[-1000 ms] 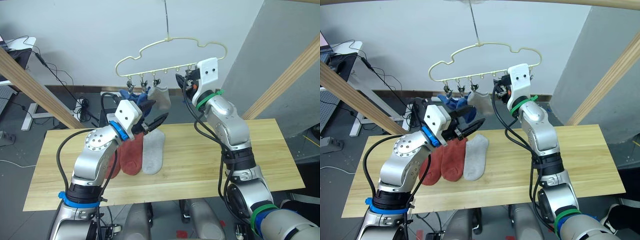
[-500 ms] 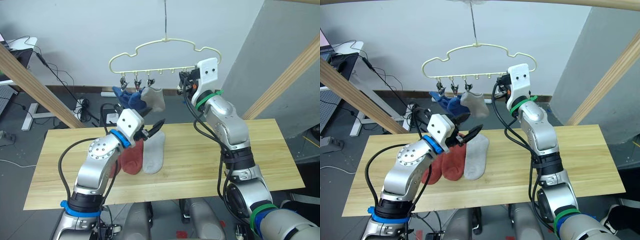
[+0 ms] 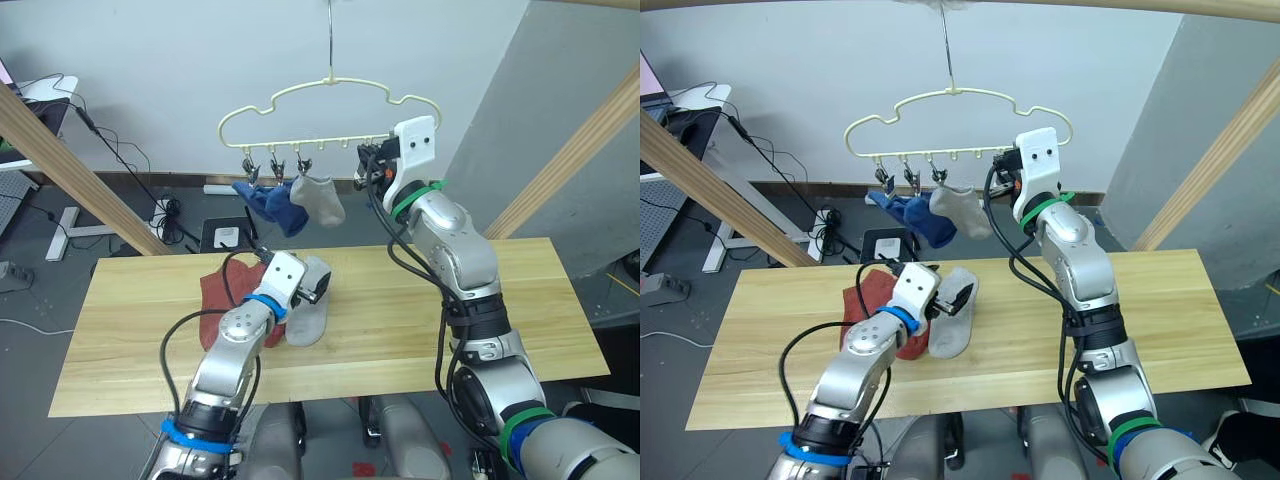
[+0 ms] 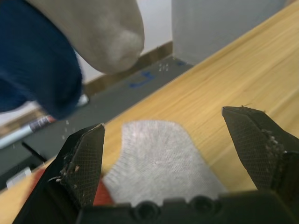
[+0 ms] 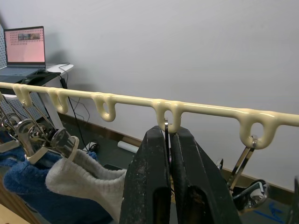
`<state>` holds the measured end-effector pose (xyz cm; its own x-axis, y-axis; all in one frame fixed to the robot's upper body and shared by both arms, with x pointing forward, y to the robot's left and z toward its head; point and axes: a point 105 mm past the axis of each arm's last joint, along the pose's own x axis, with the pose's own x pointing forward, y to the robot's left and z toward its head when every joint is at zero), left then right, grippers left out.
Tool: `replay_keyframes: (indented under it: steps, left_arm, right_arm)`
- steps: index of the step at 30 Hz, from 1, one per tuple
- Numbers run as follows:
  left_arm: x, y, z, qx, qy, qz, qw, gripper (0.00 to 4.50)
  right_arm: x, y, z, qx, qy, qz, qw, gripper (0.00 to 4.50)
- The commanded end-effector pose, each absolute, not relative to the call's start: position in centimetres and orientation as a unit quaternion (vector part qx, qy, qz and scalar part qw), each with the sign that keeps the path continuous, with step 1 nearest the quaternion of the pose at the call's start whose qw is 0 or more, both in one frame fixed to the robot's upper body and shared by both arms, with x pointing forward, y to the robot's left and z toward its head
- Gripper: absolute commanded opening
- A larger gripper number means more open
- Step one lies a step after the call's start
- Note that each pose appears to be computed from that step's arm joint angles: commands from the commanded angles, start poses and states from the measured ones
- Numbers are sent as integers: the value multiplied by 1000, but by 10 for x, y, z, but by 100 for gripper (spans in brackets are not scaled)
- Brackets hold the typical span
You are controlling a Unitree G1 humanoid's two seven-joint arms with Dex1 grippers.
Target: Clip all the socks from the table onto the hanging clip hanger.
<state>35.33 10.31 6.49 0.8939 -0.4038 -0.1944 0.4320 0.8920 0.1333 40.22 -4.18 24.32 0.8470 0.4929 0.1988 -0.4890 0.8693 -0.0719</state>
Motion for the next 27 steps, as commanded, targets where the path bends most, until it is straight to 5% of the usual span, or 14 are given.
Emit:
replay_keyframes:
  steps: [1, 10, 23, 27]
  left_arm:
    - [365, 102, 50, 93, 103, -195, 971, 447]
    - [373, 95, 25, 106, 147, -197, 963, 447]
    - [363, 100, 5, 126, 166, -201, 957, 86]
    - [363, 91, 17, 120, 119, -223, 960, 2]
  right_arm:
    - [393, -38, 261, -5, -133, 271, 953, 0]
    - [390, -38, 256, -3, -122, 272, 955, 0]
    - [391, -40, 256, 4, -116, 265, 957, 0]
    - [390, -41, 255, 4, -114, 263, 958, 0]
